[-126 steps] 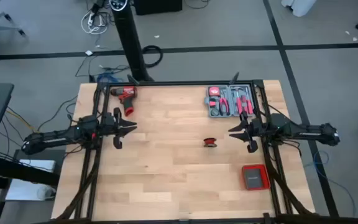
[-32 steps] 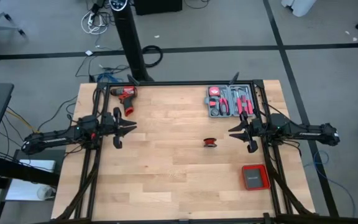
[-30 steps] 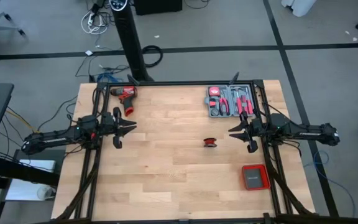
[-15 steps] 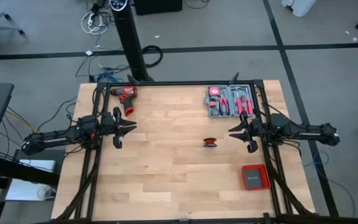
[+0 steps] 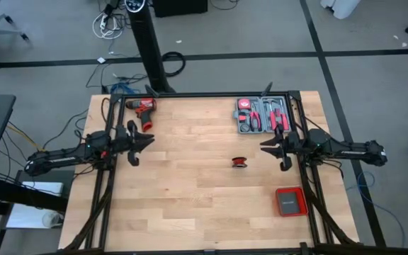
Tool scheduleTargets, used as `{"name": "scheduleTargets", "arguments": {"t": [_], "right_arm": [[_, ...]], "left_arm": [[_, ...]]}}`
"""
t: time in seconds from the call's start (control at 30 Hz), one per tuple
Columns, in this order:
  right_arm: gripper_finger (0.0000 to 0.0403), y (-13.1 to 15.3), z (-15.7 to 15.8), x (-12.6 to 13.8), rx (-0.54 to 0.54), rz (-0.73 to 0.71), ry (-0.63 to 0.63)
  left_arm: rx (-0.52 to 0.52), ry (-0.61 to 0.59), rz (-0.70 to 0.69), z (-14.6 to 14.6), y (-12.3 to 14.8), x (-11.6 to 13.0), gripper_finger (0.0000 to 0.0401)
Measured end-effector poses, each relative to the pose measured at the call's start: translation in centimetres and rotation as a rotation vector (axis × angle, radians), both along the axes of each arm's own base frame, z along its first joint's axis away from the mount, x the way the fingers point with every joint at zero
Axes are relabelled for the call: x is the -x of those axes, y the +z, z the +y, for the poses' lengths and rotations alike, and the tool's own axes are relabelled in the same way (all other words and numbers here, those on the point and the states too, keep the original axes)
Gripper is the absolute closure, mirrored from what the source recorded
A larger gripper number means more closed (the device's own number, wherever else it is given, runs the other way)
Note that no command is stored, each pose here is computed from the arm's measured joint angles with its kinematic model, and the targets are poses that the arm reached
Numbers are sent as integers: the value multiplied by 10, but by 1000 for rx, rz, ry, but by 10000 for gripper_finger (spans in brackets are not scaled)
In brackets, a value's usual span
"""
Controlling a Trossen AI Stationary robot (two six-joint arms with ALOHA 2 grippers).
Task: Coil cords
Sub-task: Uncoil the red wire from the black spool
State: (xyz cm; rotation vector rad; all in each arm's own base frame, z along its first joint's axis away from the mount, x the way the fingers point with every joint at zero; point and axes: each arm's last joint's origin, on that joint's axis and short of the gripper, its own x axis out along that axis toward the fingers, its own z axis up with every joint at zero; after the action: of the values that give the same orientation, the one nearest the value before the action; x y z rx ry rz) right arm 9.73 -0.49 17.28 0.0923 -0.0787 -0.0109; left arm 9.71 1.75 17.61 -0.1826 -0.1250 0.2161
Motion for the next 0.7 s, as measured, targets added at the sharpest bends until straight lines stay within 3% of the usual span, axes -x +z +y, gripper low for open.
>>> {"name": "scheduleTargets", "arguments": {"t": [0.23,0.47,0.7], "right_arm": [[314,-3,-3,-2,-58,29,-89],[314,-9,-4,-12,-131,177,-101],[314,0,-4,-27,-144,302,-74]], "left_arm": [[-12,43,21,1,2,-1,320],[-15,90,26,4,3,-7,320],[-42,102,26,5,32,-15,320]]}}
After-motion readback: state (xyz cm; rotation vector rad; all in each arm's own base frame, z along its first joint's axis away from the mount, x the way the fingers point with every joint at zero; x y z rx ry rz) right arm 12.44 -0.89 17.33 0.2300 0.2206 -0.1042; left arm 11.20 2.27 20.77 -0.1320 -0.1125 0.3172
